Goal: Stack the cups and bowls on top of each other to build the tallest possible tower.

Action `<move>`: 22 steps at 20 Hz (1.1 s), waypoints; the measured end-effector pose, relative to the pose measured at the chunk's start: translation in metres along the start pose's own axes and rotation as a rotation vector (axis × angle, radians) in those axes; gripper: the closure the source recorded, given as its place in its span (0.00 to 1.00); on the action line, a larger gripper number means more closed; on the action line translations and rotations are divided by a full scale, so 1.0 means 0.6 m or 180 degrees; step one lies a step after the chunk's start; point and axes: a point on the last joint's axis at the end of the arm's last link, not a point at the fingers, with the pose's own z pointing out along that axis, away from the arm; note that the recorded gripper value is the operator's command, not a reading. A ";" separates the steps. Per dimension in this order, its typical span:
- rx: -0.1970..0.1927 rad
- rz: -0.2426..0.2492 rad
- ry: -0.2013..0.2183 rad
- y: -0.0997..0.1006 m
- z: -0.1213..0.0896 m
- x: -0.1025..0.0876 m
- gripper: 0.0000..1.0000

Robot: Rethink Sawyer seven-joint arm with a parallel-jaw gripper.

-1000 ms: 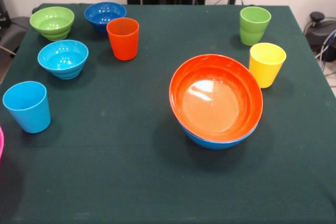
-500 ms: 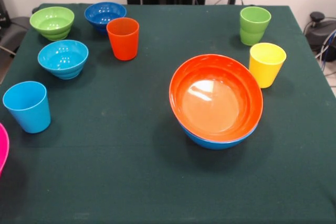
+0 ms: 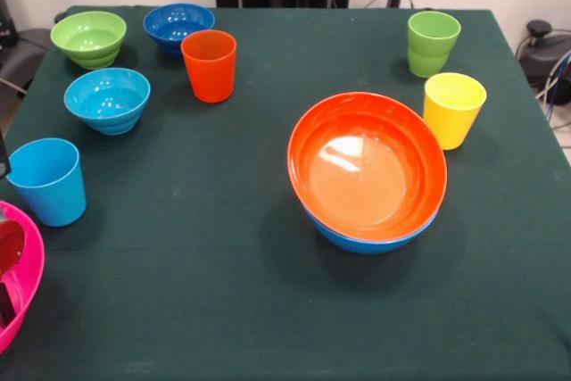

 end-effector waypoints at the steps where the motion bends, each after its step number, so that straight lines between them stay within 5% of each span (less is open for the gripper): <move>1: 0.0015 0.0016 0.0004 0.001 -0.002 0.000 0.00; 14: 0.0162 0.0522 0.0047 0.028 -0.024 -0.003 0.00; 22: 0.0190 0.0586 0.0064 0.037 -0.035 -0.004 0.00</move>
